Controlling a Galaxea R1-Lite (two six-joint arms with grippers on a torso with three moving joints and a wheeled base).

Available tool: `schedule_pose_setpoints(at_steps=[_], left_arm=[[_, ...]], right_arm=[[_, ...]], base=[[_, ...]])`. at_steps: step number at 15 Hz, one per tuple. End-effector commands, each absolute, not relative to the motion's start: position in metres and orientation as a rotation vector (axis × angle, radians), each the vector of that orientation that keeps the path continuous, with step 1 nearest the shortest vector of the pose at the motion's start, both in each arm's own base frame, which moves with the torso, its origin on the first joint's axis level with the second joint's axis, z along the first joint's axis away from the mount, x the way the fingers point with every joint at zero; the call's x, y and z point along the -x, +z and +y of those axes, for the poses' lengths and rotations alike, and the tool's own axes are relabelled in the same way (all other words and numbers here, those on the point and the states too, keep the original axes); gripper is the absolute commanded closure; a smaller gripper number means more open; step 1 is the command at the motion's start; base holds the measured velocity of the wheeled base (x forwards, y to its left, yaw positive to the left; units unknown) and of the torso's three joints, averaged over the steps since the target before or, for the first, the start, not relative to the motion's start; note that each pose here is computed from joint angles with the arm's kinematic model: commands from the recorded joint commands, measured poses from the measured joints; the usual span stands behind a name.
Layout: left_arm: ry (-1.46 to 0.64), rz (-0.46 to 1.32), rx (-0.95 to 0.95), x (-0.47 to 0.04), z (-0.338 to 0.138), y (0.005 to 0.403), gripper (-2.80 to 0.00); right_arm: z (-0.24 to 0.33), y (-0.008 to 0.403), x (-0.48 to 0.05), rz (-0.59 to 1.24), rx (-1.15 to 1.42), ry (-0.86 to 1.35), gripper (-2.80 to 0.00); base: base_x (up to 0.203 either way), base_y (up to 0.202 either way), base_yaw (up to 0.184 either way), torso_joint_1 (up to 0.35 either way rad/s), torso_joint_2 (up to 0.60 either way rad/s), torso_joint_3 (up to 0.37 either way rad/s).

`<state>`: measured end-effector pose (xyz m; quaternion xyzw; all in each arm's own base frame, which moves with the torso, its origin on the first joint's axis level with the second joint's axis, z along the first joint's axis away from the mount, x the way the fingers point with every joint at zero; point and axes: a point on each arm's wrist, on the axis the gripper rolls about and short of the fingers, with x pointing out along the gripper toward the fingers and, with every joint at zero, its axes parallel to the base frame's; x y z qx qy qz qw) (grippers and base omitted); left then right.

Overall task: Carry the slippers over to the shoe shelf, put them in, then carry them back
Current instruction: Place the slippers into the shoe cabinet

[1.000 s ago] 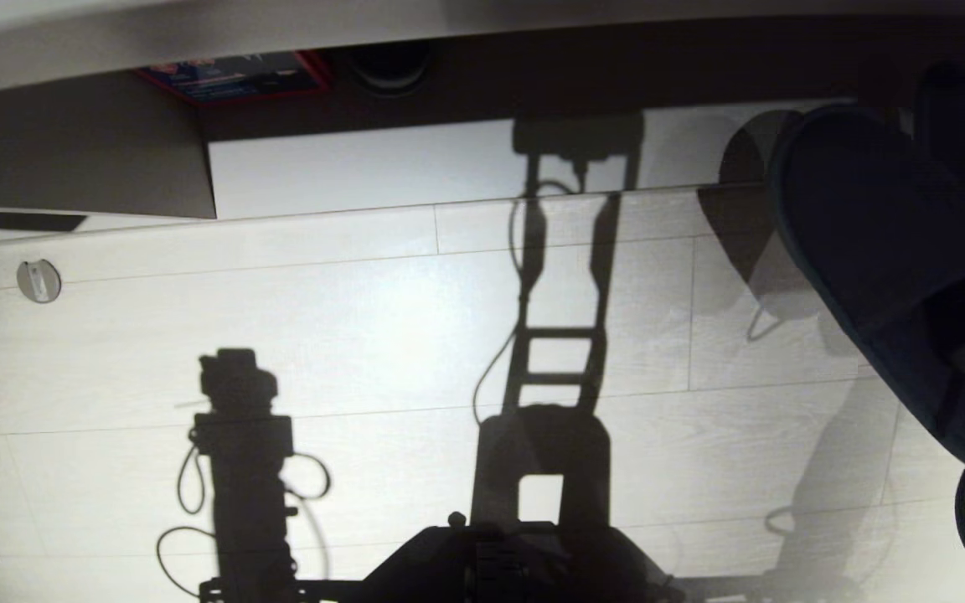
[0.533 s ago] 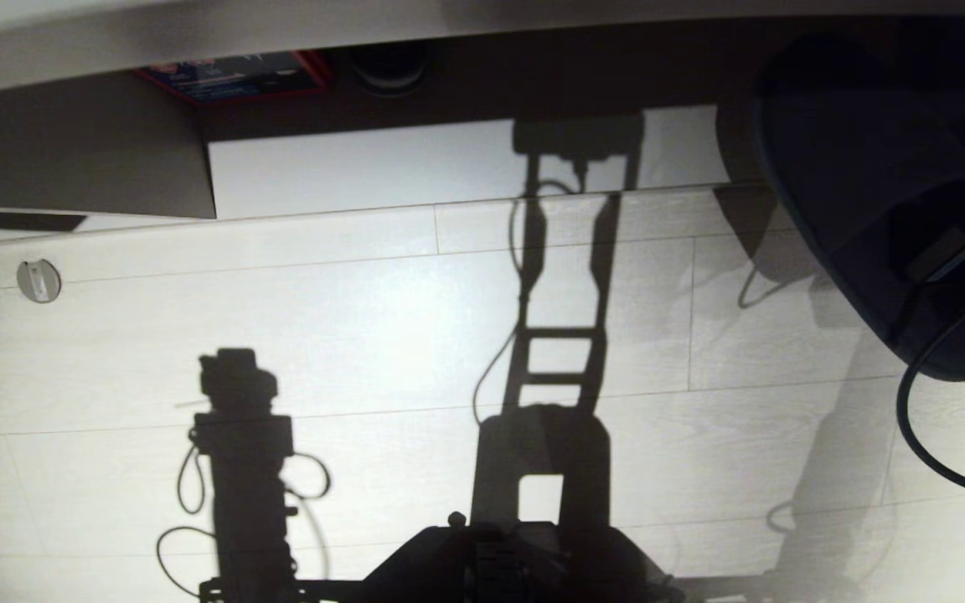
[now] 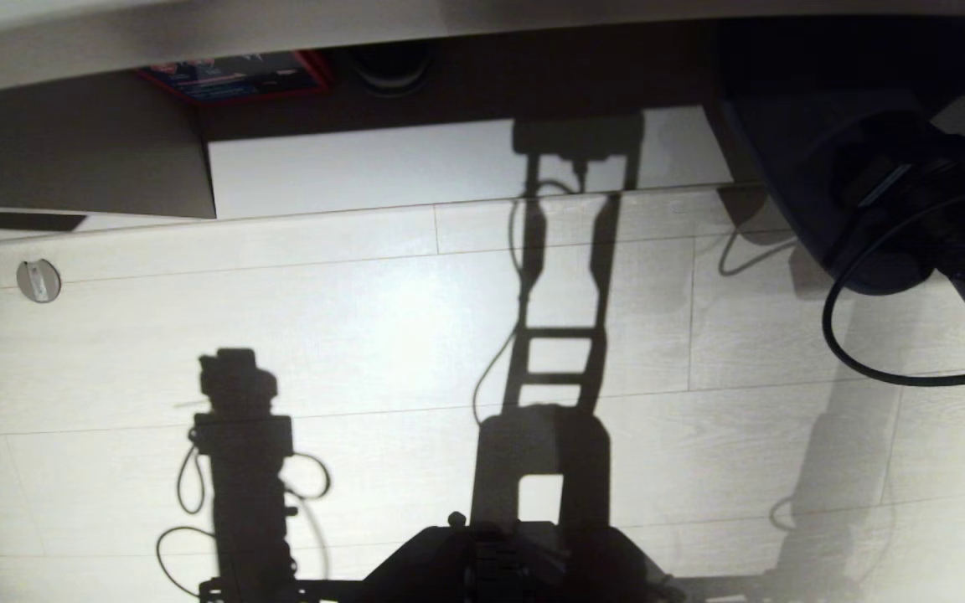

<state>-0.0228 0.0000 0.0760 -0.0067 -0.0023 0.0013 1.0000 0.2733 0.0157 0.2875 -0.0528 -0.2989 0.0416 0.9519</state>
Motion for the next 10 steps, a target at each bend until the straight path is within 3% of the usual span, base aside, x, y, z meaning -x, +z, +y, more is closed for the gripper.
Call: schedule_pose_setpoints(at_steps=[1, 10], left_arm=[[0.003, -0.005, 0.014, 0.023, 0.0, 0.076, 0.0], [0.003, -0.004, 0.014, 0.023, 0.0, 0.076, 0.0]], right_arm=[[0.022, 0.283, -0.295, -0.606, 0.105, 0.099, 0.0], [0.034, 0.284, -0.334, -0.672, 0.102, 0.06, 0.0]], base=[[0.0, 0.0, 0.0, 0.0, 0.0, 0.0], [0.0, 0.0, 0.0, 0.0, 0.0, 0.0]])
